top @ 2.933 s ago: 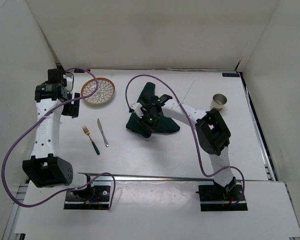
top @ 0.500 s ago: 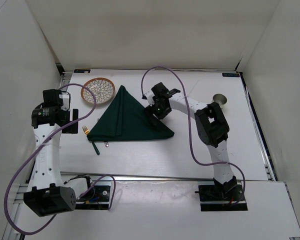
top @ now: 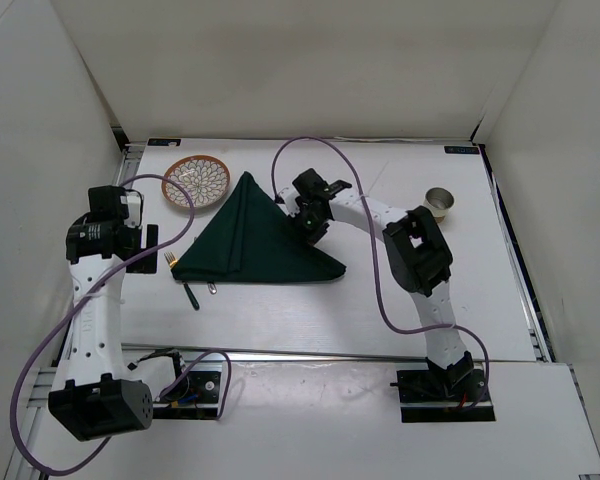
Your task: Set the dinner table for one person
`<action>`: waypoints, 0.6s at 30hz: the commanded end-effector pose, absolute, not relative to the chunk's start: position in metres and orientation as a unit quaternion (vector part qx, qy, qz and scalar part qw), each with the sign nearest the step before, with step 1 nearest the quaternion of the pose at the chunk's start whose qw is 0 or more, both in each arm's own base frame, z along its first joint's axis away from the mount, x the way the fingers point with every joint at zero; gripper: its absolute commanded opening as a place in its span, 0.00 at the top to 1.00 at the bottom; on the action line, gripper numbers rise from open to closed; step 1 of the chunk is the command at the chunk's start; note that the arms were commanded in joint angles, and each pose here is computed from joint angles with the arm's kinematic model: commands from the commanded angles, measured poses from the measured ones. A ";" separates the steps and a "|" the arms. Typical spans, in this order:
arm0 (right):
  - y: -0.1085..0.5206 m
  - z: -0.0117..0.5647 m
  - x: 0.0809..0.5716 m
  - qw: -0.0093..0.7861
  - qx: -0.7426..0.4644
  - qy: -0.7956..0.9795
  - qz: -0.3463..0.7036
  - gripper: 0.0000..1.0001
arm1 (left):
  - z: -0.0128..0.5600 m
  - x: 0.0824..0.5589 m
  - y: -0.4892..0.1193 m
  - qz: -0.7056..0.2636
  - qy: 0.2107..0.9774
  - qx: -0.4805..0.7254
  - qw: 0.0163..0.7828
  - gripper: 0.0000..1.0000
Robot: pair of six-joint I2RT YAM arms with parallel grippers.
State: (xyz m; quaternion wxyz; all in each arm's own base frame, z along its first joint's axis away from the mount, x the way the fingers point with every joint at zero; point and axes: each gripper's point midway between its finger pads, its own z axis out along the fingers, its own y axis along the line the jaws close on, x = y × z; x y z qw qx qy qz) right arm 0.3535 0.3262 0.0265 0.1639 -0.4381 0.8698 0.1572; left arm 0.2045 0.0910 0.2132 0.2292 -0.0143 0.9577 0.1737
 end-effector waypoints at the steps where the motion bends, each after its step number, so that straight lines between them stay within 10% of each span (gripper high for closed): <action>1: 0.307 0.006 0.343 0.134 -0.440 0.879 0.125 1.00 | 0.221 0.202 0.096 0.191 0.950 -0.018 0.248 0.00; 18: 0.168 0.059 0.478 0.216 -0.517 0.818 -0.129 1.00 | 0.221 0.202 0.102 0.207 0.949 0.009 0.238 0.00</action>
